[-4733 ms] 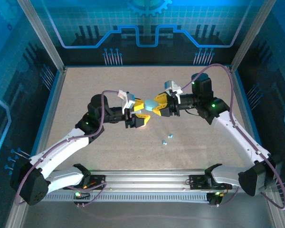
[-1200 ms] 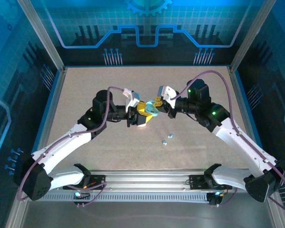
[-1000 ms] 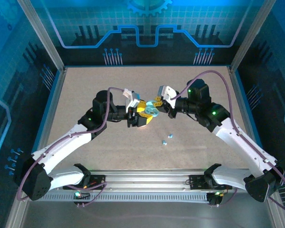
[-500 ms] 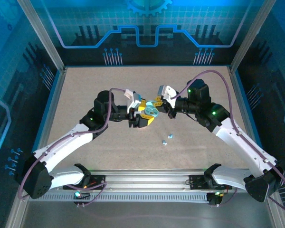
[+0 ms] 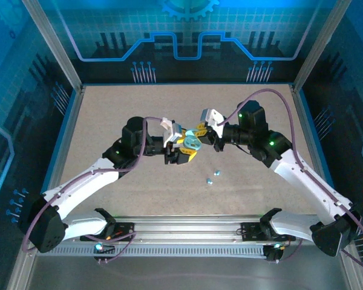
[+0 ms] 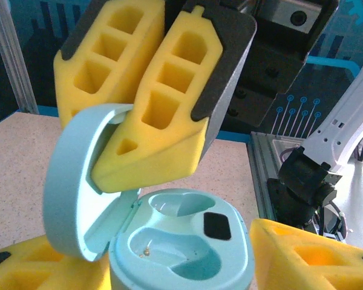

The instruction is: Insert the wireless bluetooth earbuds into the charging case

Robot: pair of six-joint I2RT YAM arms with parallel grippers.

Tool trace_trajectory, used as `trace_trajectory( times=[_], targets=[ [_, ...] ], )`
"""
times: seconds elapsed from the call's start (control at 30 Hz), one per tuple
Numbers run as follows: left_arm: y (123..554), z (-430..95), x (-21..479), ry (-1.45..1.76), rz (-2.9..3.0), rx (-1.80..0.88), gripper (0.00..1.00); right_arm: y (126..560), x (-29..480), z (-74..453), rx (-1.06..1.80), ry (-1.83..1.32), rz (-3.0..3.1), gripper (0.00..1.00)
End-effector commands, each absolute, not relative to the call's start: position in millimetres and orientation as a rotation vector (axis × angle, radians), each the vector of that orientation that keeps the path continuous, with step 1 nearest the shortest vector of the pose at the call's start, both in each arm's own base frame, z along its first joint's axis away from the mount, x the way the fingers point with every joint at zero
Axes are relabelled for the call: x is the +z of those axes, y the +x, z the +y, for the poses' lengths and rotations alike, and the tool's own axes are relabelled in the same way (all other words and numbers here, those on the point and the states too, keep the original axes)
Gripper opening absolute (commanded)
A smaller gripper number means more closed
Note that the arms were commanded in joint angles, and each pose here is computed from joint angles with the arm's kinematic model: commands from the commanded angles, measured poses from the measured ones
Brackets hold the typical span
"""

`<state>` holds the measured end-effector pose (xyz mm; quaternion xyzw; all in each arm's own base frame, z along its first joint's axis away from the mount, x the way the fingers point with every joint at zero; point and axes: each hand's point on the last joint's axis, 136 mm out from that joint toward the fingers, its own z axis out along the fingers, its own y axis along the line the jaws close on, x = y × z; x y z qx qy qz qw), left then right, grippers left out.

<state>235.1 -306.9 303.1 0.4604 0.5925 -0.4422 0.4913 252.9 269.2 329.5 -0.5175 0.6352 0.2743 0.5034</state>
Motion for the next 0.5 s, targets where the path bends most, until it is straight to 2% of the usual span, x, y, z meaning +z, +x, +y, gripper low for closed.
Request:
trace_trajectory(
  times=[0.0,0.1,0.47],
  targets=[
    [230.2,-308.7,299.5,1.154,1.417,-1.059,0.59,250.0,342.8,273.7,0.679,-1.248,1.505,0.08],
    [230.0,-308.6,301.3,1.150,1.413,-1.062,0.51,250.6,342.7,273.6,0.678,-1.247,1.507,0.09],
    [229.4,-309.9,302.7,1.144,1.423,-1.088,0.38,250.4,340.9,273.5,0.680,-1.250,1.517,0.10]
  ],
)
